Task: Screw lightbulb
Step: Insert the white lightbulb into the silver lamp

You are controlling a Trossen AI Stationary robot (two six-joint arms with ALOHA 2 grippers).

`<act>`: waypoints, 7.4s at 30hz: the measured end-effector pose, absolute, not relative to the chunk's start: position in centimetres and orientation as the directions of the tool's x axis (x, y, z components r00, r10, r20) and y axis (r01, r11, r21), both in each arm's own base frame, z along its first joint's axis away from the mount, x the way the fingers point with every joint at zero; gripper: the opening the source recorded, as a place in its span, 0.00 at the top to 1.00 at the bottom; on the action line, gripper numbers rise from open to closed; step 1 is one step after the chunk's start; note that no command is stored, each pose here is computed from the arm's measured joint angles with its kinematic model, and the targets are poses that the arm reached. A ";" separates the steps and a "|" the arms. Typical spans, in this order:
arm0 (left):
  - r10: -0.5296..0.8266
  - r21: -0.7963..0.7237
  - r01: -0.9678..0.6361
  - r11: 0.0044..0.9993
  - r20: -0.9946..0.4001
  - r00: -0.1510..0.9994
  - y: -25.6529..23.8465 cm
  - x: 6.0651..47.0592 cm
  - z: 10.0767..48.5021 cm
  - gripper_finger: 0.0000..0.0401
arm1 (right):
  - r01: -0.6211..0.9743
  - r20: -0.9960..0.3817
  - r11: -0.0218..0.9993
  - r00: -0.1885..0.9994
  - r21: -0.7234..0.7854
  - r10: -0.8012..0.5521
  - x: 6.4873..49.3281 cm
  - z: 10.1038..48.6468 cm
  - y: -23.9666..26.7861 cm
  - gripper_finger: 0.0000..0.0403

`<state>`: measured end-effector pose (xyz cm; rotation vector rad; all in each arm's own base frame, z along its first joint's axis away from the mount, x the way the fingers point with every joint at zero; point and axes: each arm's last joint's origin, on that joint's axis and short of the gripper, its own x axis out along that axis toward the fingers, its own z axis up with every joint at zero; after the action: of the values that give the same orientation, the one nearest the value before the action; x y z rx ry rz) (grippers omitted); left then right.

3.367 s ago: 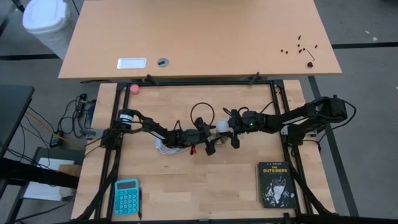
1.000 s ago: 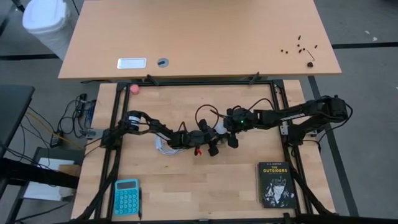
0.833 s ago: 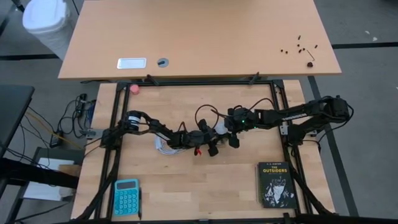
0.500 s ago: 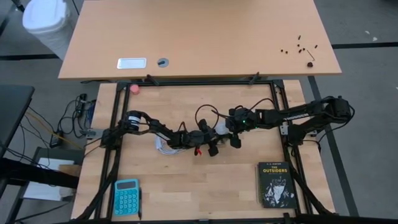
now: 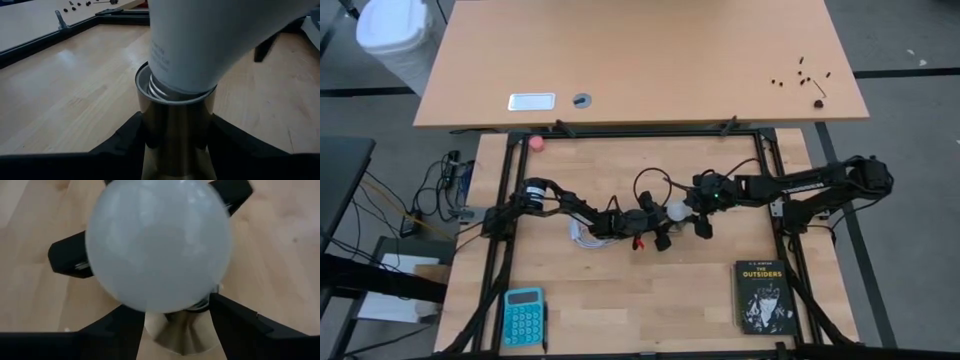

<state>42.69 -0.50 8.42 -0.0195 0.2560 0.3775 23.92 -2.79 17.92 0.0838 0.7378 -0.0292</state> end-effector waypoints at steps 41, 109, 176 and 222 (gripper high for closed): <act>0.349 0.024 -0.355 0.935 -0.251 0.903 -0.5 42.7 8.4 0.57 | 0.126 -0.621 0.992 0.779 0.023 -0.084 24.4 18.5 -1.6 0.44; 0.349 0.004 -0.360 0.933 -0.251 0.903 -0.6 42.7 8.4 0.57 | 0.346 -0.520 0.938 0.802 0.006 -0.293 25.9 15.2 0.8 0.57; 0.346 -0.001 -0.358 0.934 -0.254 0.903 -0.5 42.7 8.4 0.57 | 0.400 -0.453 0.916 0.815 -0.012 -0.362 25.2 17.1 1.4 0.24; 0.345 -0.001 -0.357 0.934 -0.254 0.903 -0.6 42.7 8.4 0.57 | 0.205 -0.429 0.974 0.874 -0.098 -0.227 25.7 17.6 -0.6 0.32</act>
<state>42.68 -0.57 8.36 -0.0476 0.2539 0.3630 25.73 -0.57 17.57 -0.0498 0.4541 -0.2259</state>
